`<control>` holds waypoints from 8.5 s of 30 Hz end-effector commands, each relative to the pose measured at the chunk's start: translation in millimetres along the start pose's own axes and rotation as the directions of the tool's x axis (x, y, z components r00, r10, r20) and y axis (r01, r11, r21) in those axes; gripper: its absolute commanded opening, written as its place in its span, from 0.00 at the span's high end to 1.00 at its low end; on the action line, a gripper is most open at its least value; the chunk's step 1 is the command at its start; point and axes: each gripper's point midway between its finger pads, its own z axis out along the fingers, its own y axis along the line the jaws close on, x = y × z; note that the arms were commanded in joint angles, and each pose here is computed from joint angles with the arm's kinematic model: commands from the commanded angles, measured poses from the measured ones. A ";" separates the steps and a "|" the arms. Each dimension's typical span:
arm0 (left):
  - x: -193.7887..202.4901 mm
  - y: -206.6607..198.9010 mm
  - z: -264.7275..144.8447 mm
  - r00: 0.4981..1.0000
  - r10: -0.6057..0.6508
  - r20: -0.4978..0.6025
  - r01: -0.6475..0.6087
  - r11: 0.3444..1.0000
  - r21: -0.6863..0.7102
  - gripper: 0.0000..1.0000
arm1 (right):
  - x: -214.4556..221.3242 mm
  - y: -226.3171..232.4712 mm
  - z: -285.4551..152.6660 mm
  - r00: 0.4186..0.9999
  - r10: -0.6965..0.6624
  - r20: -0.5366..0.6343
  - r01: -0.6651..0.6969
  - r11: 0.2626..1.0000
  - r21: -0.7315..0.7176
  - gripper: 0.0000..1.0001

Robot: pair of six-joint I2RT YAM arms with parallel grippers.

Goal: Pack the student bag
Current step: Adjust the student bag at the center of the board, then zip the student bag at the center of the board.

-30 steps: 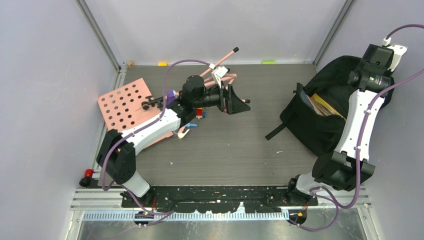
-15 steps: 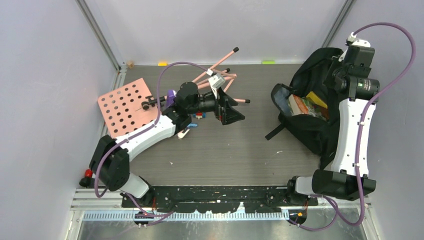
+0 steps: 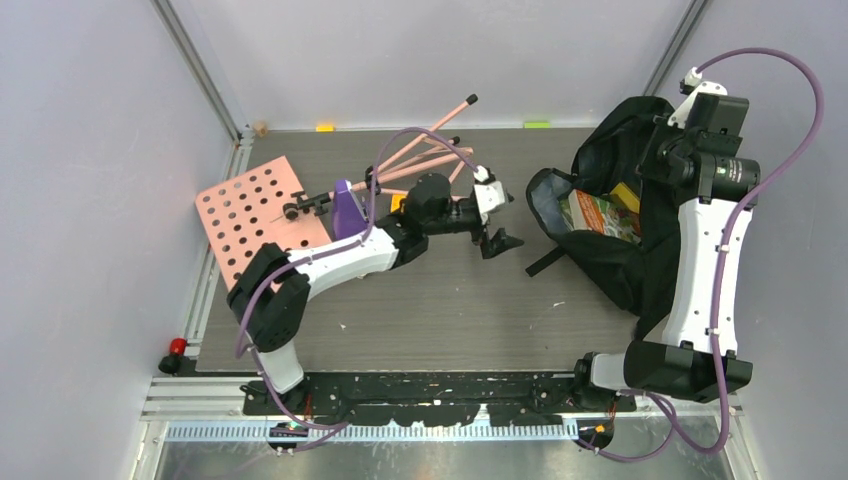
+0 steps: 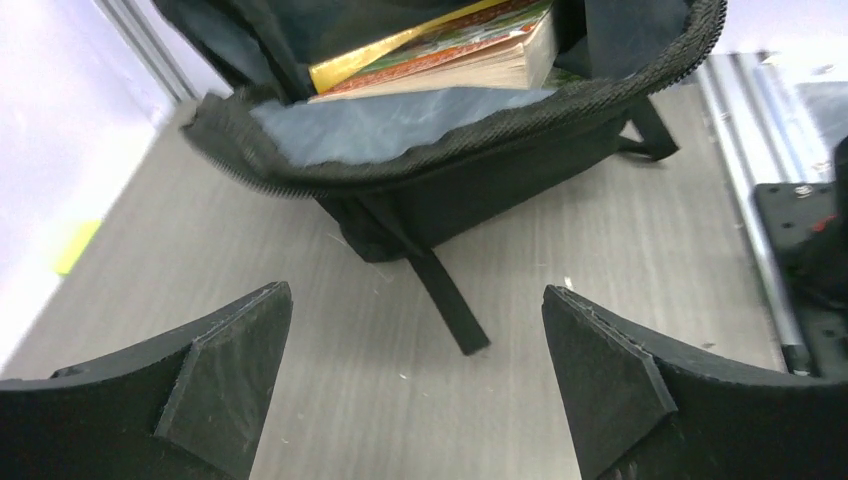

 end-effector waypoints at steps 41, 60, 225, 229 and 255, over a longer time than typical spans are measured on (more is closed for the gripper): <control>-225.5 -159.7 -38.7 0.917 0.368 0.150 -0.384 0.919 0.091 1.00 | -6.4 169.1 -58.3 0.996 0.032 0.084 0.013 0.873 -0.487 1.00; -156.5 -110.1 -109.1 0.982 0.037 -0.185 -0.086 0.962 -0.259 0.49 | 36.8 366.7 -83.9 0.983 -0.074 0.168 0.174 0.673 -0.719 1.00; -226.4 -124.1 -193.4 0.847 -0.509 0.154 0.518 0.855 -0.018 1.00 | 134.6 307.6 -258.9 0.761 0.117 0.638 0.647 -0.204 -0.735 0.52; -226.3 -124.7 -191.9 0.847 -0.511 0.149 0.518 0.855 -0.012 1.00 | 138.6 311.6 -258.6 0.776 0.109 0.621 0.628 -0.219 -0.747 0.55; -254.0 -142.2 -197.9 0.757 -0.608 0.240 0.585 0.794 0.166 1.00 | 154.0 316.7 -227.5 0.792 0.102 0.602 0.610 -0.130 -0.781 0.69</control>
